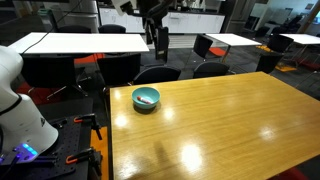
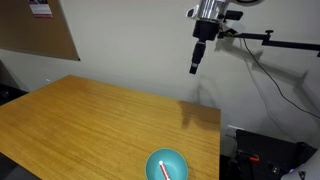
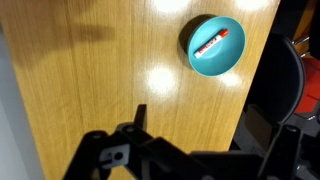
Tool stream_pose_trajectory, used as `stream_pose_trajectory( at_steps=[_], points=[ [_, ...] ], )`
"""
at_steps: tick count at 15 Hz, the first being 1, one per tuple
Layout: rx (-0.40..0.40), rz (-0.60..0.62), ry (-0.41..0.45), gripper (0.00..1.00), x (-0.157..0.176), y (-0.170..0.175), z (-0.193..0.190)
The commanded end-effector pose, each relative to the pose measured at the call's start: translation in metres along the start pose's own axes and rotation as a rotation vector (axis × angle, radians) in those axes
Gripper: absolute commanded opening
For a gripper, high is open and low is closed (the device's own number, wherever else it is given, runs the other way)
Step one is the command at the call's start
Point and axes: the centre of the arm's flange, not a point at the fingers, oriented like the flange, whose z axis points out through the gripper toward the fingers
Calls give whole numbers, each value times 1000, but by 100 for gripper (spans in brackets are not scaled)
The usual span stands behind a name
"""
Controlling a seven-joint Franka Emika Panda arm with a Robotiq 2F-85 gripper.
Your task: Take the marker from the bowl and put it on the table
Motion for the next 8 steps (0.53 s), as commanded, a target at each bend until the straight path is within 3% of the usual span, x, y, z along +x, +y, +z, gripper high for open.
stream_pose_trajectory(
  at_steps=[1,8],
  points=[
    [44,93,39,100,-4,-24,18],
    [48,259,82,100,-5,-76,58]
  ],
)
